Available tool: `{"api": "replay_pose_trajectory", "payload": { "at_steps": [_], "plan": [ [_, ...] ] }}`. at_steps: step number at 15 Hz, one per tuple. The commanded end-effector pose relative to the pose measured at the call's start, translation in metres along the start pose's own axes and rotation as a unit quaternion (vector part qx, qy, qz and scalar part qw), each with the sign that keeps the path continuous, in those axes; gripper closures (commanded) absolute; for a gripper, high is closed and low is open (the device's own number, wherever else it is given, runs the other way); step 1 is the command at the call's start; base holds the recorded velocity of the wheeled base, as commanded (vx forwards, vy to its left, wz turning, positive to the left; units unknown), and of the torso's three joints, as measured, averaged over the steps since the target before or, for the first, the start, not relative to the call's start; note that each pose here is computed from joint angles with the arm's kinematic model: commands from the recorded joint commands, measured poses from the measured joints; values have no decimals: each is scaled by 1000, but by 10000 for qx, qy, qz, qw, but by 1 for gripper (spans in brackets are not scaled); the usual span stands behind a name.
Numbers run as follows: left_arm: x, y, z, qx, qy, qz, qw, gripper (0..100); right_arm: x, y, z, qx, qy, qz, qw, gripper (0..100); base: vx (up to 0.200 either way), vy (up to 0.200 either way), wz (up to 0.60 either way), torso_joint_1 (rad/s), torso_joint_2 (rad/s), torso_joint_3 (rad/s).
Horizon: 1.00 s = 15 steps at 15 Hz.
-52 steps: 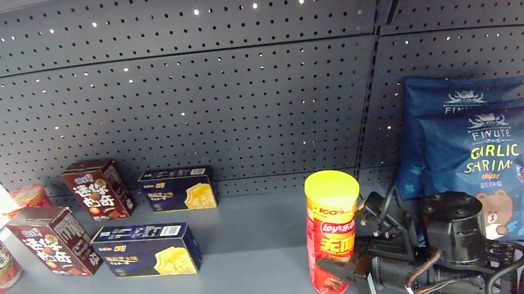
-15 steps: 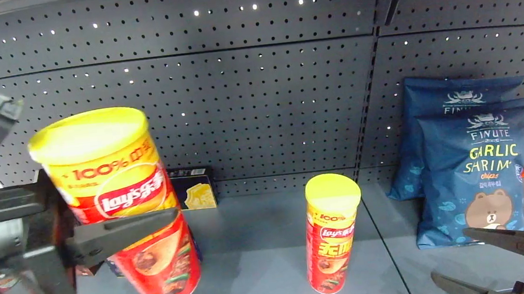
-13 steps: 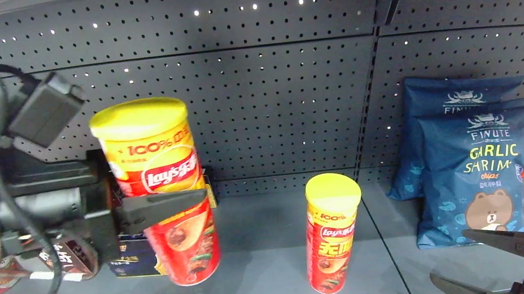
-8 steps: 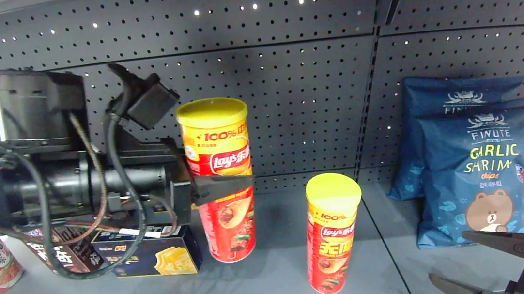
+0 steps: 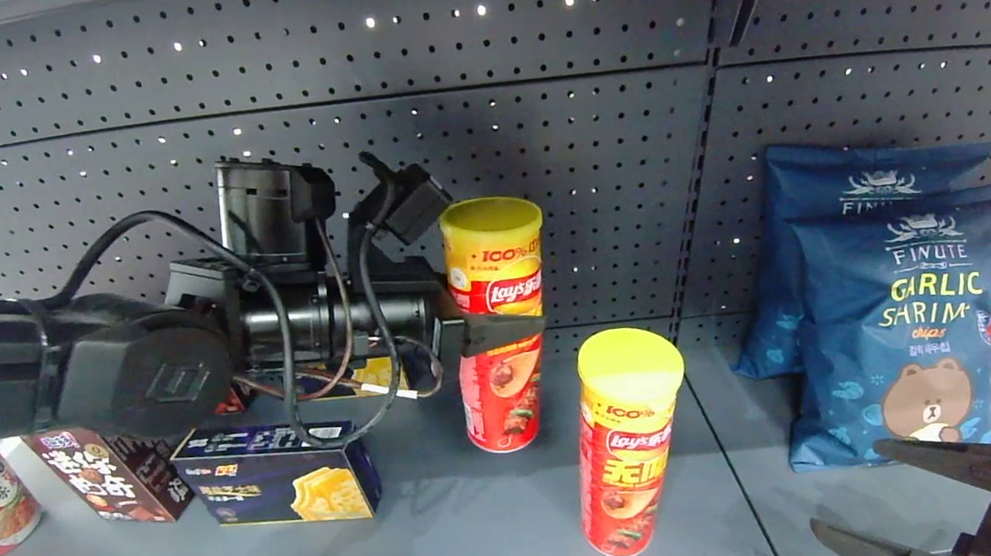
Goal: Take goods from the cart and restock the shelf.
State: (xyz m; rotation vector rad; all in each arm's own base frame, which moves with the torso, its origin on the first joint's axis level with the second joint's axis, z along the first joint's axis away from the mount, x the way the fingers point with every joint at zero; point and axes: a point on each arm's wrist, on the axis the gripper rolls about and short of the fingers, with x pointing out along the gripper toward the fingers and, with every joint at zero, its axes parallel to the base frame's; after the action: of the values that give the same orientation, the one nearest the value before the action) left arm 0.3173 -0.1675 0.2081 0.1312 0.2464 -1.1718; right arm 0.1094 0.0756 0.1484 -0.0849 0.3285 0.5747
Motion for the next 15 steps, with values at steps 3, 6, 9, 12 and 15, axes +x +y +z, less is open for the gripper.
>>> {"api": "replay_pose_trajectory", "payload": {
  "at_steps": [3, 6, 9, 12, 15],
  "plan": [
    [28, 19, -13, 83, -92, -19, 9999, 100, 0, 0, -3, -2, 46, 2, 10000, 0, 0, 0, 0, 0, 0, 0],
    [48, 38, -21, 237, -320, -162, 9991, 100, 0, 0, -3, -2, 61, 2, 10000, 0, 0, 0, 0, 0, 0, 0],
    [63, 57, -21, 335, -494, -325, 9977, 100, 0, 0, -7, 4, 139, 61, 9999, 0, 0, 0, 0, 0, 0, 0],
    [67, 74, -25, 351, -557, -387, 9971, 100, 0, 0, -8, 5, 155, 99, 9998, 0, 0, 0, 0, 0, 0, 0],
    [70, 84, -36, 297, -486, -326, 9978, 100, 3, 1, -9, 5, 218, 174, 9996, 0, 0, 0, 0, 0, 0, 0]
  ]
}}
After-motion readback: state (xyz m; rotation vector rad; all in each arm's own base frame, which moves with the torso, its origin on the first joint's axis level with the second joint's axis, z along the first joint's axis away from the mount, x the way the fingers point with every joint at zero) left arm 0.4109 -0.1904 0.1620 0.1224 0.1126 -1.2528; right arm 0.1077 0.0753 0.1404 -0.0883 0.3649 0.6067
